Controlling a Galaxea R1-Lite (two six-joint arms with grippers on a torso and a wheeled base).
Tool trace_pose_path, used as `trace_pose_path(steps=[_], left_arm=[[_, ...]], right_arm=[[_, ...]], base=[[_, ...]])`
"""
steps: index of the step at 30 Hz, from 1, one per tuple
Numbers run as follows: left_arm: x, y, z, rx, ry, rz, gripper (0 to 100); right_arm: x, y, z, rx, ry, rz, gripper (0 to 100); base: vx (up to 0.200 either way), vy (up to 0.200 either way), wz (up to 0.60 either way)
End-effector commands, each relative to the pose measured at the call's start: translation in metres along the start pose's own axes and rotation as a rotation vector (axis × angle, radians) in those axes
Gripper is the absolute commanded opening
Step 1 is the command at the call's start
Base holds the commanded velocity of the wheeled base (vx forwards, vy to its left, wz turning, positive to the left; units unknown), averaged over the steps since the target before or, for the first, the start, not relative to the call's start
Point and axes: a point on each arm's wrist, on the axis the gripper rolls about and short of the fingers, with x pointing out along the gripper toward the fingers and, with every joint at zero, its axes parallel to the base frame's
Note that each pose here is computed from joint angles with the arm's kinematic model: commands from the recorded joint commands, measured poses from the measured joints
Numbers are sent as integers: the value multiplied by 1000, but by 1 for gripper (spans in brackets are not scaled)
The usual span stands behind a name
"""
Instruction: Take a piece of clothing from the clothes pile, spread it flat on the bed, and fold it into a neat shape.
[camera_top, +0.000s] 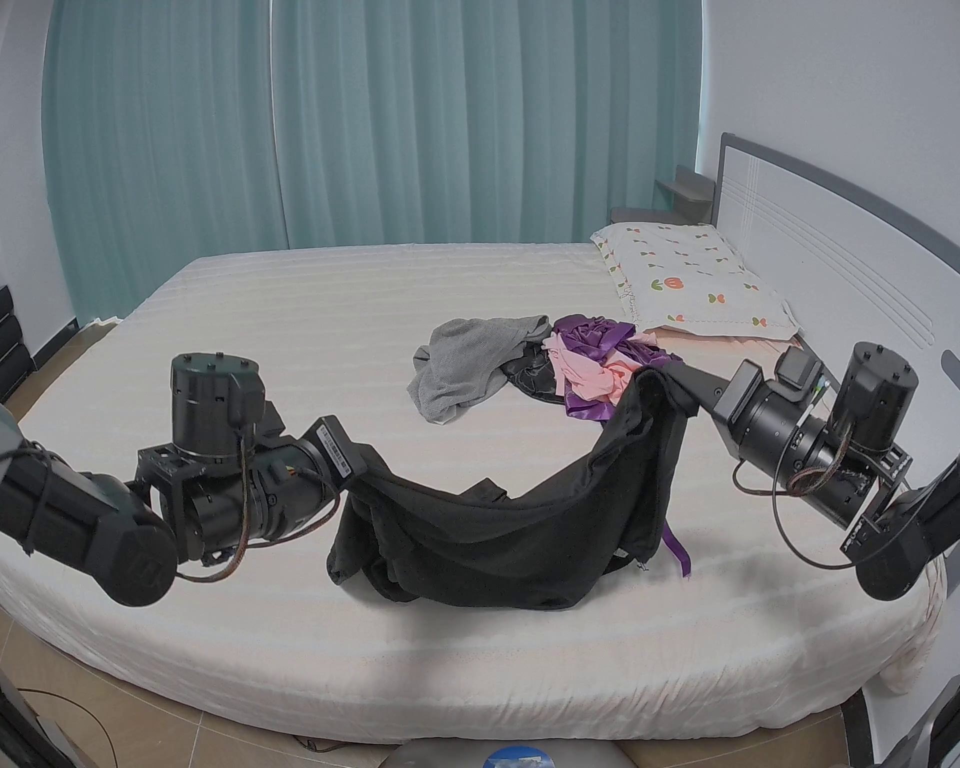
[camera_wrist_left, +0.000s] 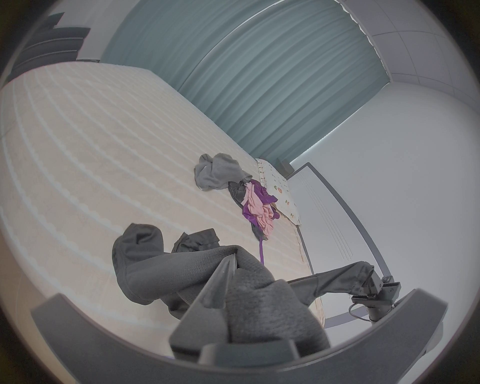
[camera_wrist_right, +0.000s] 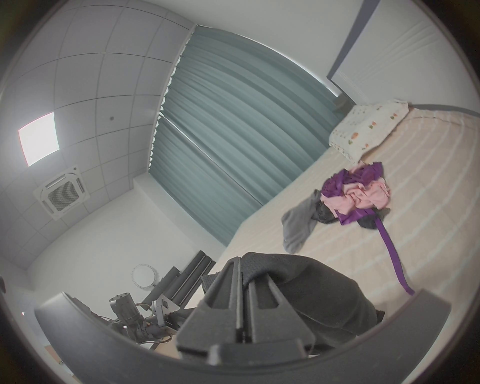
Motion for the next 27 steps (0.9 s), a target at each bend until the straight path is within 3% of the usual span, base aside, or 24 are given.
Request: trace_pose_path(steps=[1,14,20,27], left_arm=[[16,23,-32,-12,83,57,0],[12,39,-51,-19,104,71,0],[8,43,-59,-18,126,77,0],[9,41,-59,-10,115,62,0]], right_arm=[[5,-27,-25,32,77,-83,0],[-9,-30,-49,45,170,-122,0],[-10,-29,-48,45,167,-121,0],[-12,-29,-53,46,183,-122,0]], base=[[0,0,0],[0,0,0],[-200,0,0],[0,0,0]])
